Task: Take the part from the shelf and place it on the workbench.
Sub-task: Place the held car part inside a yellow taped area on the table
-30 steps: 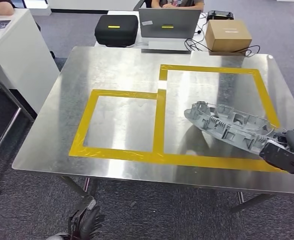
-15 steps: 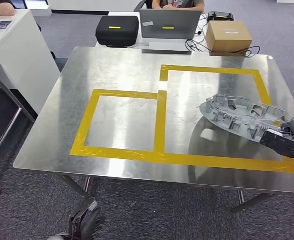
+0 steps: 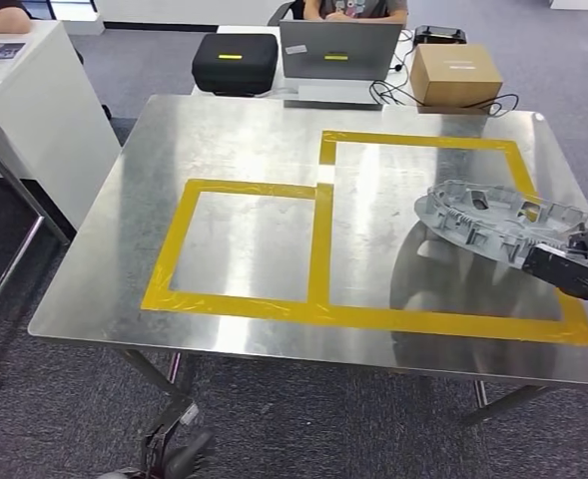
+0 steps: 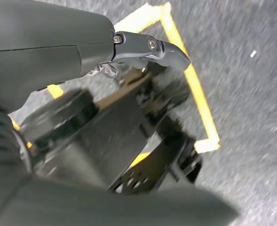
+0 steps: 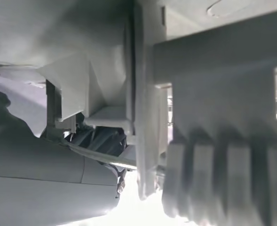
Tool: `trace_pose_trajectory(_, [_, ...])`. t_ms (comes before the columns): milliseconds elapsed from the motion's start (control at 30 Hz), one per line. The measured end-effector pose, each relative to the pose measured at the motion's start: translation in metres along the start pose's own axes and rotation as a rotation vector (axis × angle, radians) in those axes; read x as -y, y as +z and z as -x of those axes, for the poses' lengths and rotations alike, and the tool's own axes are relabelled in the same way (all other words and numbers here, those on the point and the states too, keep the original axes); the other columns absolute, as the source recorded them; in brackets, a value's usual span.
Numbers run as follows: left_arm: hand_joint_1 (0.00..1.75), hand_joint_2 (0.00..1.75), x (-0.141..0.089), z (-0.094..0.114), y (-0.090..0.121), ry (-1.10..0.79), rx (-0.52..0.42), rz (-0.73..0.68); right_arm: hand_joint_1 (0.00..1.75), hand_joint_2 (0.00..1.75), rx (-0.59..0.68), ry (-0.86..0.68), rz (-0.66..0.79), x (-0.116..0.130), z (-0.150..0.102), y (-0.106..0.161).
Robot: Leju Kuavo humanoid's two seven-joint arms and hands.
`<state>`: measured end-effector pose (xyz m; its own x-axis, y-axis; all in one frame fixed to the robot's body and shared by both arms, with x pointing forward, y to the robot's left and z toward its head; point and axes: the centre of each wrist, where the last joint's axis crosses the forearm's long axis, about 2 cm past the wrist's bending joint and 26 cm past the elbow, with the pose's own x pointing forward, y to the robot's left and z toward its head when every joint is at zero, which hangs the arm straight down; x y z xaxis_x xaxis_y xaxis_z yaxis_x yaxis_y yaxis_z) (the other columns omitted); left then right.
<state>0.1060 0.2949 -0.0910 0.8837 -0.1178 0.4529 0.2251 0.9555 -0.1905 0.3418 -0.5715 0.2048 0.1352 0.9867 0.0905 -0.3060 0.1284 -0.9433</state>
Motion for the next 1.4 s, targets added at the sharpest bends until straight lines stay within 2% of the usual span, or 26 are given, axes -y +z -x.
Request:
trace_pose_trajectory(167, [0.0, 1.75, 0.006, 0.003, -0.002, 0.073, -0.003, 0.063, 0.0, 1.75, -0.014, 0.01, 0.025, -0.005, -0.001, -0.013])
trace_pose_trajectory(433, [0.0, 1.75, 0.011, 0.006, -0.003, 0.125, -0.003, 0.057, 0.0, 1.75, -0.01, -0.046, 0.048, -0.016, -0.012, -0.022])
trace_pose_trajectory(567, [0.0, 1.75, 0.008, -0.002, -0.005, 0.145, -0.008, 0.058, 0.0, 0.0, -0.016, -0.078, 0.086, -0.023, -0.022, -0.026])
trace_pose_trajectory(700, [0.0, 1.75, 0.0, -0.014, -0.005, 0.151, -0.014, 0.056, 0.0, 0.0, 0.018, -0.086, 0.127, -0.031, -0.032, -0.03])
trace_pose_trajectory(833, [0.0, 1.75, -0.003, -0.016, -0.005, 0.149, -0.014, 0.049, 0.0, 1.75, 0.053, -0.072, 0.144, -0.037, -0.037, -0.031])
trace_pose_trajectory(1400, [0.0, 1.75, -0.009, -0.019, -0.004, 0.131, -0.001, 0.06, 0.0, 1.75, 0.187, 0.02, 0.153, -0.045, -0.05, -0.03])
